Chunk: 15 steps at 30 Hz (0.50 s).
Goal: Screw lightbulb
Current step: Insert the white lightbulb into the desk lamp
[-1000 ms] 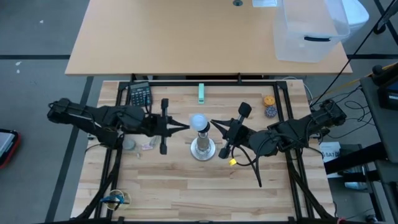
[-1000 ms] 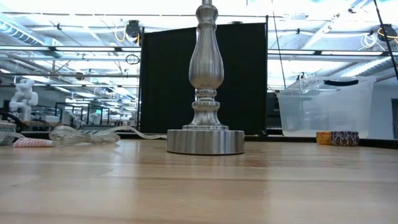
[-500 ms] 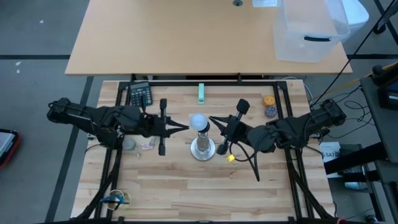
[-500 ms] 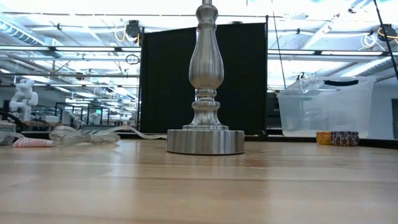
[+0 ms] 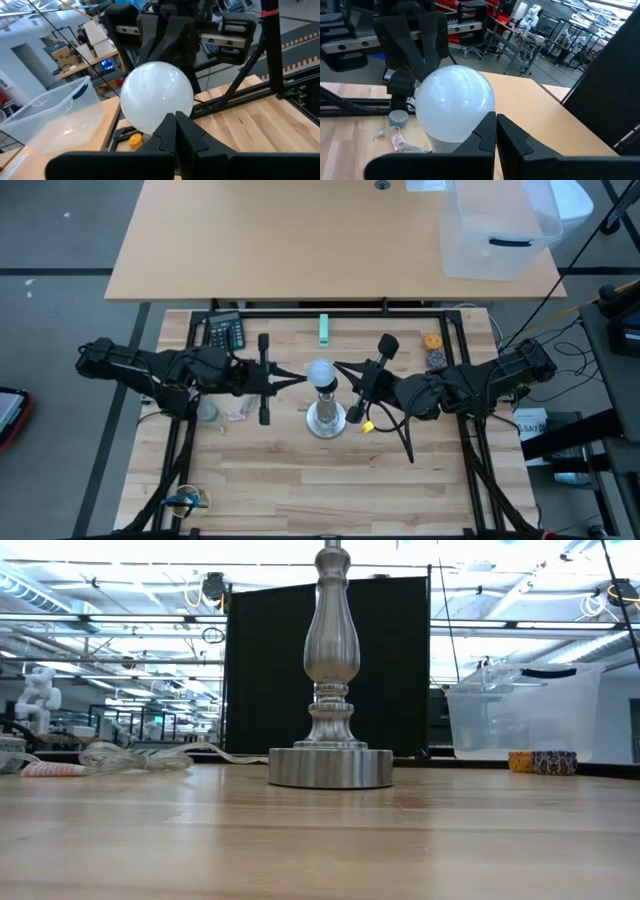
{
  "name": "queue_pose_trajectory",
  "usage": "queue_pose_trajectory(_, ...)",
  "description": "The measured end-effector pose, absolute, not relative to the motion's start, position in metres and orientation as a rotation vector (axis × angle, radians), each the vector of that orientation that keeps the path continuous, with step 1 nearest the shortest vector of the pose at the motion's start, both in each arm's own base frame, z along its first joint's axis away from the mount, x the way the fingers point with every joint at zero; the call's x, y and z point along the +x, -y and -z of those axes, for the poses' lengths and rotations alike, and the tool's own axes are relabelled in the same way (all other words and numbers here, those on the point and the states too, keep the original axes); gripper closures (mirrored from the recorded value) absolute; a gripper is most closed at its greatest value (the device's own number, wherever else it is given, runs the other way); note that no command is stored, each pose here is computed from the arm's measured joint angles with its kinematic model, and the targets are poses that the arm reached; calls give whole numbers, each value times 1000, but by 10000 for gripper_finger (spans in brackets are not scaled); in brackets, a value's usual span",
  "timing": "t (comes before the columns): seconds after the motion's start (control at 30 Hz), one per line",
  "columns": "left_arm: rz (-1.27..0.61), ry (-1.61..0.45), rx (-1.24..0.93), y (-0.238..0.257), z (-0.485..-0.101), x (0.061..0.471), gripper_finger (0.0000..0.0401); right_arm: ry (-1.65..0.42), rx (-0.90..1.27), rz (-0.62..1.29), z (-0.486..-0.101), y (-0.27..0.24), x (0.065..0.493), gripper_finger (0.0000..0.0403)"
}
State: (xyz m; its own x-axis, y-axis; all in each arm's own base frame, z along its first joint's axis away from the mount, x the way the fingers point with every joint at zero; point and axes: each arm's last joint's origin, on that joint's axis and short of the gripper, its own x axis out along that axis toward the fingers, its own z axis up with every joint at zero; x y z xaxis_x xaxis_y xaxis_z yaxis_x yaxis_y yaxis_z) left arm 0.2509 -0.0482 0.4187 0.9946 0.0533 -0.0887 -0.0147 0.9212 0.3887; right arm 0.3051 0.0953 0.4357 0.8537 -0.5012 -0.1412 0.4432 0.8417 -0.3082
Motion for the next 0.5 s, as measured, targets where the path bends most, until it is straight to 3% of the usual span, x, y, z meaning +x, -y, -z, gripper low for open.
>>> queue_pose_trajectory(0.5, -45, -102, 399, 46, -416, 257, 400, -231, -256, 506, -434, -95, 304, 403)
